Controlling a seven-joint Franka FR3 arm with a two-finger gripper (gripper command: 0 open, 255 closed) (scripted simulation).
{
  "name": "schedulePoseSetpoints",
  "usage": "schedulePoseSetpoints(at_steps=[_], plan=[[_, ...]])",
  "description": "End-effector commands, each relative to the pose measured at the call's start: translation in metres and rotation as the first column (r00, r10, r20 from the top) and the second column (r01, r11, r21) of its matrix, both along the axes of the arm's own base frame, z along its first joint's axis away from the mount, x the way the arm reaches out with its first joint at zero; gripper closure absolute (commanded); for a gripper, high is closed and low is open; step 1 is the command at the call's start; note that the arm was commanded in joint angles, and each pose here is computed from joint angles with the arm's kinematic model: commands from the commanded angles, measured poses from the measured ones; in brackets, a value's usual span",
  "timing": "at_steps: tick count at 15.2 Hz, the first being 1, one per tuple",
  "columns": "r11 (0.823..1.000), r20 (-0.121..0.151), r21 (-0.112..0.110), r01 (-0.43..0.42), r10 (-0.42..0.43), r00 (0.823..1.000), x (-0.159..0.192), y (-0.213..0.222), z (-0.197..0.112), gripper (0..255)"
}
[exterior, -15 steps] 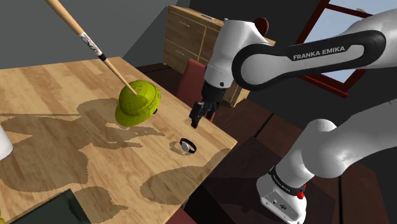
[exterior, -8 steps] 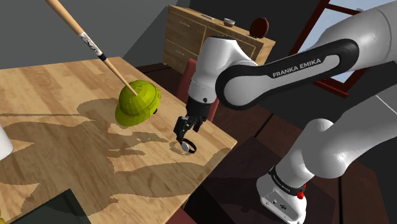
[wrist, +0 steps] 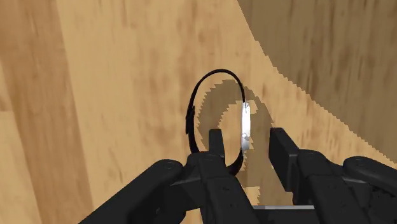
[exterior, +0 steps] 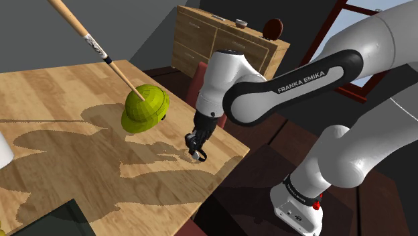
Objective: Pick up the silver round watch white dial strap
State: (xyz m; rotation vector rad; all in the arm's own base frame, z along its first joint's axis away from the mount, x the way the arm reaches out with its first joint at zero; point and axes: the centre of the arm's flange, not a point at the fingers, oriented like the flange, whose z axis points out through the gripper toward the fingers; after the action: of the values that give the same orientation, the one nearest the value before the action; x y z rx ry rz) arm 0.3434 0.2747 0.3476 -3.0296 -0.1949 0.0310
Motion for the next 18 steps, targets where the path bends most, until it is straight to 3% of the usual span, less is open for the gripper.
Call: schedulePoseSetpoints(at_steps=[1, 8, 18], plan=[[1.000, 0.000, 0.000, 0.000, 0.000, 1.000, 0.000, 0.000, 0.000, 255], [1.000, 0.000, 0.000, 0.000, 0.000, 1.000, 0.000, 0.000, 0.000, 255], [1.000, 0.000, 0.000, 0.000, 0.000, 1.000, 0.000, 0.000, 0.052, 255]])
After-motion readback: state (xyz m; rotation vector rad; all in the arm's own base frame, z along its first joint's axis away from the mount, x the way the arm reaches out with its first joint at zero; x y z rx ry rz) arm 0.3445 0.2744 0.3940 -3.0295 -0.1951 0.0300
